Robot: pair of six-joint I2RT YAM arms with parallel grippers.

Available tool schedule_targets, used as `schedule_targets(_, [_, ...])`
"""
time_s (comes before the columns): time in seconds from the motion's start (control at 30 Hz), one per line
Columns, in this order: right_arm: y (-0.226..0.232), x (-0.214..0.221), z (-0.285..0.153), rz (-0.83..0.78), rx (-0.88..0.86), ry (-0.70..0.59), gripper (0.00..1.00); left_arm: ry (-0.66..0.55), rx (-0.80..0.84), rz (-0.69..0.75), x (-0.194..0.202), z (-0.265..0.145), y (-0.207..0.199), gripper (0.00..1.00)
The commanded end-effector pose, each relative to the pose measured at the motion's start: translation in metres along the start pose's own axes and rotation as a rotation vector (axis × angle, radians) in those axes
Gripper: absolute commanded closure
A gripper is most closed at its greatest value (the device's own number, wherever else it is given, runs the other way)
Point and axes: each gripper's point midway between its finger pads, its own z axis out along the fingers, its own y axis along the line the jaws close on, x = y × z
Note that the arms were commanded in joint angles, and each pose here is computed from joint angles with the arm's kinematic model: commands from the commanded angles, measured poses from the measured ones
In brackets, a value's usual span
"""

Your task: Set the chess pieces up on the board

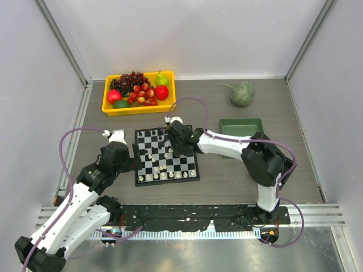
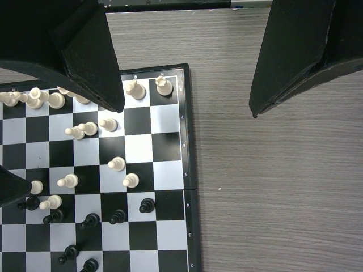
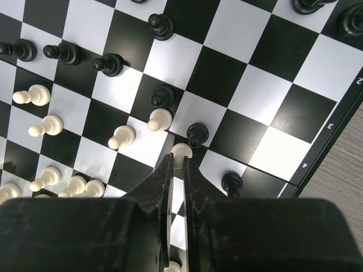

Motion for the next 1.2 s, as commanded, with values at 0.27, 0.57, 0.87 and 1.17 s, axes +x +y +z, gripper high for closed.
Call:
schedule_targets(0.27, [0.012,-0.004,-0.044,-0.013,-0.073,-0.075,0.91,-0.025,0.027,-0.020,-0.007,0.003,-0.007,0.01])
schedule_targets(0.57, [-0.005,0.017,-0.061,0.009,-0.050,-0.090,0.91,-0.026,0.028,-0.022,-0.008,0.004,-0.008,0.01])
schedule_targets(0.87, [-0.014,0.033,-0.055,0.034,-0.026,-0.066,0.91,-0.021,0.022,-0.024,-0.007,0.005,-0.007,0.00])
schedule_targets(1.17, [-0.024,0.043,-0.057,0.038,0.004,-0.063,0.91,-0.040,-0.006,-0.027,-0.008,0.003,-0.001,0.00])
